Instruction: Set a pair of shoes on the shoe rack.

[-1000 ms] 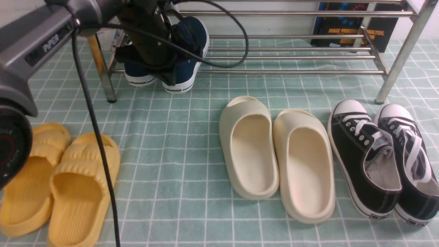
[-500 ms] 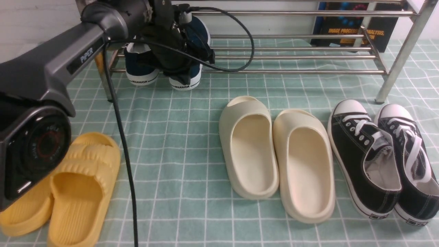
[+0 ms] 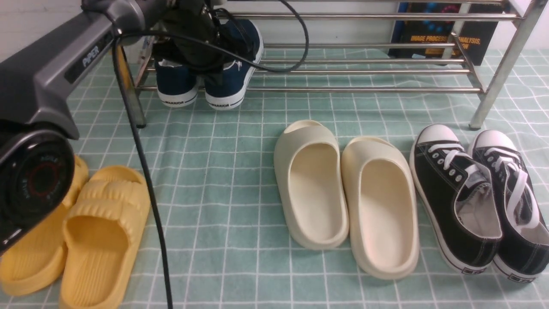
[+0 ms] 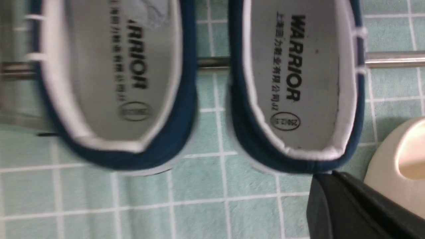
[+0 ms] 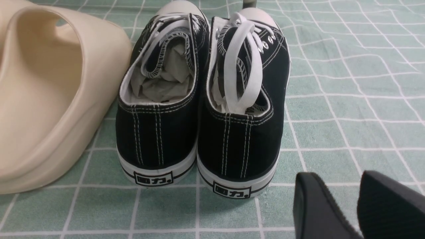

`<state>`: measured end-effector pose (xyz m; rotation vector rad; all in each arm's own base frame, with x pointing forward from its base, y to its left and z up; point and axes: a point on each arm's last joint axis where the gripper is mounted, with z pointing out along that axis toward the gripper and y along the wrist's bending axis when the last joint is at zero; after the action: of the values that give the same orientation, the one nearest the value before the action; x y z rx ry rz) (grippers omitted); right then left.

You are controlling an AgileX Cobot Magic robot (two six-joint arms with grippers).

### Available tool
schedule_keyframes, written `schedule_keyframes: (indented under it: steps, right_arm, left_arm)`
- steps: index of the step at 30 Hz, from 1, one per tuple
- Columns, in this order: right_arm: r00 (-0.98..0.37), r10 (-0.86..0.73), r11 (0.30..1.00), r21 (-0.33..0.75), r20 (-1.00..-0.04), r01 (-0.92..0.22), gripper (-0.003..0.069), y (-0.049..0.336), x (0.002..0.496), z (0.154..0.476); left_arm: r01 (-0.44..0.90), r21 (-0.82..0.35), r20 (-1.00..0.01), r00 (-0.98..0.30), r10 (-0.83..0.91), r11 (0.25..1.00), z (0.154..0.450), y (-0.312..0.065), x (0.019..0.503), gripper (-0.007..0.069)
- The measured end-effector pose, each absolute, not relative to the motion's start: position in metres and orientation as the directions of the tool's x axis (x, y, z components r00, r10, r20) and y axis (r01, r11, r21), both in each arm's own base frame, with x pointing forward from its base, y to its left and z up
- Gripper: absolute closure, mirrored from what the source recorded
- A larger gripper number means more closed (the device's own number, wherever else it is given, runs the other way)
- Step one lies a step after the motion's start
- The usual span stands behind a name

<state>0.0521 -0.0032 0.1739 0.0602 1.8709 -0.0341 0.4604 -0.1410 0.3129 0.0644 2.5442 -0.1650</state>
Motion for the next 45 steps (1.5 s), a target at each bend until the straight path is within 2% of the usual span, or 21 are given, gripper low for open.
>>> schedule_keyframes:
  steps: [9, 15, 20, 29, 34, 39, 45]
  right_arm:
    - [-0.296, 0.024, 0.998, 0.007, -0.955, 0.059, 0.0419, -0.003, 0.052, 0.174]
    - [-0.296, 0.023, 0.998, 0.006, -0.955, 0.059, 0.0419, -0.003, 0.052, 0.174]
    - [-0.296, 0.023, 0.998, 0.006, -0.955, 0.059, 0.0419, -0.003, 0.052, 0.174]
    - [-0.296, 0.023, 0.998, 0.006, -0.955, 0.059, 0.0419, -0.003, 0.052, 0.174]
    - [-0.296, 0.024, 0.998, 0.007, -0.955, 0.059, 0.0419, -0.003, 0.052, 0.174]
    - [-0.296, 0.024, 0.998, 0.007, -0.955, 0.059, 0.0419, -0.003, 0.052, 0.174]
    - [-0.296, 0.024, 0.998, 0.007, -0.955, 0.059, 0.0419, -0.003, 0.052, 0.174]
  left_arm:
    - [0.081, -0.074, -0.593, -0.805, 0.021, 0.994, 0.399, -0.117, 0.398, 0.0638]
    - [0.086, -0.077, -0.659, -0.752, 0.014, 0.993, 0.447, -0.09, 0.315, 0.0638]
    - [0.093, -0.1, -0.689, -0.725, -0.001, 0.991, 0.444, -0.076, 0.265, 0.0638]
    - [0.077, -0.174, -0.725, -0.685, -0.075, 0.982, 0.398, -0.05, 0.174, 0.0638]
    - [0.096, -0.195, -0.784, -0.613, -0.096, 0.976, 0.383, -0.032, 0.118, 0.0638]
    - [0.111, -0.222, -0.808, -0.576, -0.119, 0.969, 0.377, -0.024, 0.085, 0.0638]
    - [0.097, -0.225, -0.769, -0.628, -0.115, 0.97, 0.368, -0.017, 0.061, 0.0638]
